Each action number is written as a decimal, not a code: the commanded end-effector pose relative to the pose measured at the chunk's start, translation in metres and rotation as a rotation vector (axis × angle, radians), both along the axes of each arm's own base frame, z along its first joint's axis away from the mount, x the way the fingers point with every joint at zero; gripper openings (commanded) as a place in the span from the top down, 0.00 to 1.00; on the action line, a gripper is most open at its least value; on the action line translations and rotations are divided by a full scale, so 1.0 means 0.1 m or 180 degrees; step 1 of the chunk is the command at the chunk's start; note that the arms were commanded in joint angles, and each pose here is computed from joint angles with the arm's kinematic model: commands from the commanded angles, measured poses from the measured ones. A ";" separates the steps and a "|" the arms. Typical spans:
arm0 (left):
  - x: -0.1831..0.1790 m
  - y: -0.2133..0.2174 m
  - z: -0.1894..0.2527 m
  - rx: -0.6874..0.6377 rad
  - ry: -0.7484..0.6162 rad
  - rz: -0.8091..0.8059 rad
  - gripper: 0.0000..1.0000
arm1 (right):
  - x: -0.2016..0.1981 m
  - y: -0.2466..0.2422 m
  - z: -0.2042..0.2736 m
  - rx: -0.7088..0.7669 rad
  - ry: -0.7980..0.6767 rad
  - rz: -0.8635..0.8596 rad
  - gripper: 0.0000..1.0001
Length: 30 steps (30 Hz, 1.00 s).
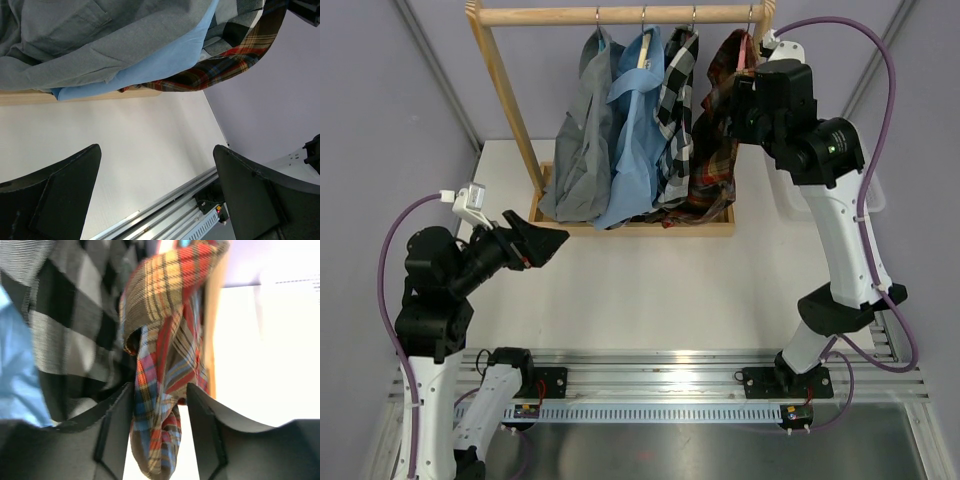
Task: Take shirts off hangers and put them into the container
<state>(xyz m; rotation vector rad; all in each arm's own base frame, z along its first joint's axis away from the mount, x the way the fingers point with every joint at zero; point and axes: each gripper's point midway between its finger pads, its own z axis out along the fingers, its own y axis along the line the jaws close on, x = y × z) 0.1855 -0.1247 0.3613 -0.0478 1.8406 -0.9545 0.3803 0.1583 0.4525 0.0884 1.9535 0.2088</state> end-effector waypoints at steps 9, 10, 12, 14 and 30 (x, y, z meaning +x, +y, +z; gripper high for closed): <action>-0.01 -0.01 0.07 -0.0037 -0.0106 -0.0017 0.01 | 0.00 -0.22 0.03 -0.0175 -0.0101 -0.0314 0.75; -0.02 -0.01 0.07 -0.0024 -0.0105 -0.0015 0.01 | 0.01 -0.22 0.03 -0.0179 -0.0102 -0.0323 0.82; -0.03 0.00 0.07 -0.0008 -0.0109 0.0002 0.01 | 0.03 -0.23 0.01 -0.0216 -0.0097 -0.0347 0.86; -0.03 0.00 0.07 -0.0002 -0.0110 -0.0009 0.01 | 0.06 -0.22 -0.03 -0.0266 -0.0072 -0.0344 0.89; -0.11 0.00 0.07 0.0011 -0.0141 -0.0017 0.01 | 0.23 -0.16 -0.20 -0.0405 0.0002 -0.0363 0.57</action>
